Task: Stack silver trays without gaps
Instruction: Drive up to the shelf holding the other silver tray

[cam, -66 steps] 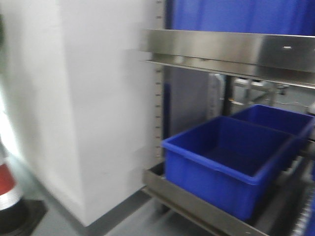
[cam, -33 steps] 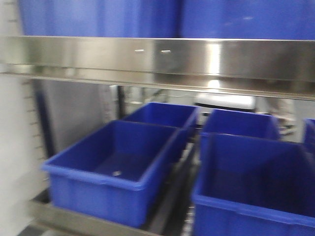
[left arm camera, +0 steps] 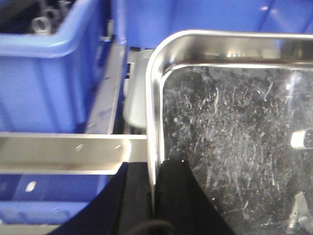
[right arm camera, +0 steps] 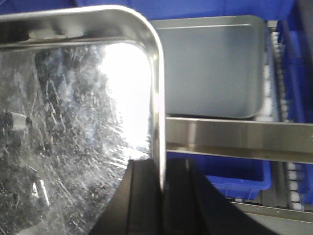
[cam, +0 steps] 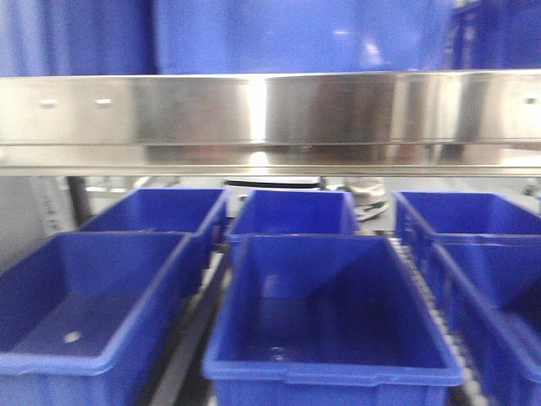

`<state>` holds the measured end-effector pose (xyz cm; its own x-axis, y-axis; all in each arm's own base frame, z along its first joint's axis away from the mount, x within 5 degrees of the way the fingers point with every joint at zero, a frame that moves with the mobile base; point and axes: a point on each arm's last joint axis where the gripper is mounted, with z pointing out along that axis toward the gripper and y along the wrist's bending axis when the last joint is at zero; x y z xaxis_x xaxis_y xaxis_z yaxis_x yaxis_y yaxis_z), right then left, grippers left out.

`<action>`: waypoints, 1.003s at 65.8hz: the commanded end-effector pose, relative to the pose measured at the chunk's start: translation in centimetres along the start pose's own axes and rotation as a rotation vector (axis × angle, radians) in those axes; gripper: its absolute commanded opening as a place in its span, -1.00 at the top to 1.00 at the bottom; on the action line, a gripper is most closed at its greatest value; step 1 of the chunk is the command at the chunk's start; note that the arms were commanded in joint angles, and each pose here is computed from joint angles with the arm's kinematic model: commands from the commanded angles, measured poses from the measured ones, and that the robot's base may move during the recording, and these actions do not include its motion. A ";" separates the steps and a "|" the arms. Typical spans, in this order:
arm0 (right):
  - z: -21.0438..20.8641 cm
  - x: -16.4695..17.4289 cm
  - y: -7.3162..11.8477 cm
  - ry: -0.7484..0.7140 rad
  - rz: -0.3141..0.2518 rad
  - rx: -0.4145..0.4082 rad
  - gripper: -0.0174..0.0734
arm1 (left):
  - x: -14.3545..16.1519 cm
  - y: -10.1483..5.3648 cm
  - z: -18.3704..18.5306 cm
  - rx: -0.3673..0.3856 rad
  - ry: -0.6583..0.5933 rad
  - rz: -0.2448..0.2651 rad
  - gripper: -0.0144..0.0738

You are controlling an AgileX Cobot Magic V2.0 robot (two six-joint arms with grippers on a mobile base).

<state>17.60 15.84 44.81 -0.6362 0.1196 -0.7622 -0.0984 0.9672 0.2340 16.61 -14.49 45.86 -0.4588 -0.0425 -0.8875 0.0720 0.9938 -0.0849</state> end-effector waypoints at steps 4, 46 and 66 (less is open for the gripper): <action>-0.4 -0.6 0.7 -0.051 0.005 -0.078 0.79 | -0.5 -0.7 -0.3 0.073 -0.033 -0.005 0.71; -0.4 -0.6 0.7 -0.051 0.005 -0.078 0.79 | -0.5 -0.7 -0.3 0.073 -0.033 -0.005 0.71; -0.4 -0.6 0.7 -0.051 0.005 -0.078 0.79 | -0.5 -0.7 -0.3 0.073 -0.033 -0.005 0.71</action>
<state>17.61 15.83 44.81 -0.6353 0.1193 -0.7630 -0.0982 0.9675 0.2330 16.61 -14.49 45.86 -0.4588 -0.0425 -0.8875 0.0720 0.9938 -0.0849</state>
